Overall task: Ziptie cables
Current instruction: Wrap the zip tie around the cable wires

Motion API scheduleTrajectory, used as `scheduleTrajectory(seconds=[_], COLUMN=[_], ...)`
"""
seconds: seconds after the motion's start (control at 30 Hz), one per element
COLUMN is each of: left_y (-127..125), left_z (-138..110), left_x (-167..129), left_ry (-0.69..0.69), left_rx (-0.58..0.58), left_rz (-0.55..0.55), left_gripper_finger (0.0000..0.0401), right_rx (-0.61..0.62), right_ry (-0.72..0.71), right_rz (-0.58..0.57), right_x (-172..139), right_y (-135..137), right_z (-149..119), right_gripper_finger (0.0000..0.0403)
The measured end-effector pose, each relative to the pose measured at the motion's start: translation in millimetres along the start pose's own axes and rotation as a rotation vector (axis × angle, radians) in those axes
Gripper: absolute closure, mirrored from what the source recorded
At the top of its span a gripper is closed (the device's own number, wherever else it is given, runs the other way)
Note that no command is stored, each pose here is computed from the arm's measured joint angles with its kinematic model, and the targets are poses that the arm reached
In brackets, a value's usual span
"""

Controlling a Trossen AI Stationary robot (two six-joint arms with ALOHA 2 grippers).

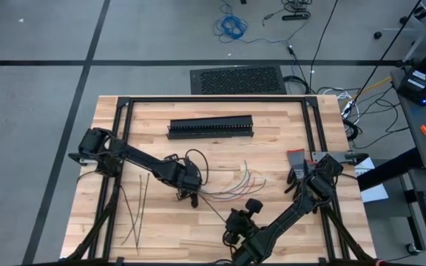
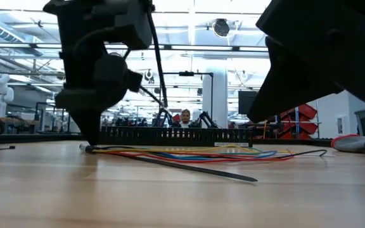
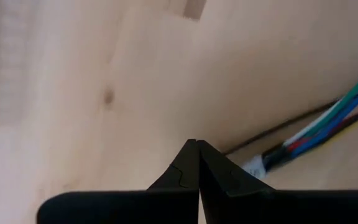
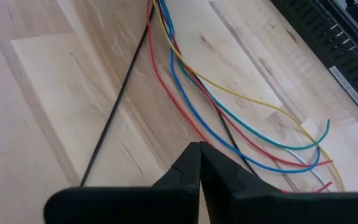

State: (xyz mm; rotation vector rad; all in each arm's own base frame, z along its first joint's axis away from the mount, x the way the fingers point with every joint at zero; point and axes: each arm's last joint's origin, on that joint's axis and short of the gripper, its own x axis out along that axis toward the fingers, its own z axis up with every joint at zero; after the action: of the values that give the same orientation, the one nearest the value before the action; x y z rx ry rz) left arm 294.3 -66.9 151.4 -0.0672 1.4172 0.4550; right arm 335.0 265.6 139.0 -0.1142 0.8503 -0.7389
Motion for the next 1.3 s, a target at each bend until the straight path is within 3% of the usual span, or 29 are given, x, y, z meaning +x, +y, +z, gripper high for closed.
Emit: scheduleTrajectory(seconds=[0.5,0.87,1.3], left_y=[2,3,16], left_z=[-8,-18,-1], left_x=[-11,6,20], left_ry=[0.036,0.054,-0.045], left_rx=[-0.006,-0.023,-0.047], left_rz=[0.003,-0.033,-0.106], left_gripper_finger=[0.0401,0.0401,0.0401], right_rx=[0.005,0.003,0.002], right_ry=[0.004,0.005,0.007], right_rz=[-0.011,-0.013,-0.016], right_x=[1,1,1], right_y=[-2,-2,-2], right_z=[0,0,1], right_gripper_finger=[0.0403,0.0403,0.0403])
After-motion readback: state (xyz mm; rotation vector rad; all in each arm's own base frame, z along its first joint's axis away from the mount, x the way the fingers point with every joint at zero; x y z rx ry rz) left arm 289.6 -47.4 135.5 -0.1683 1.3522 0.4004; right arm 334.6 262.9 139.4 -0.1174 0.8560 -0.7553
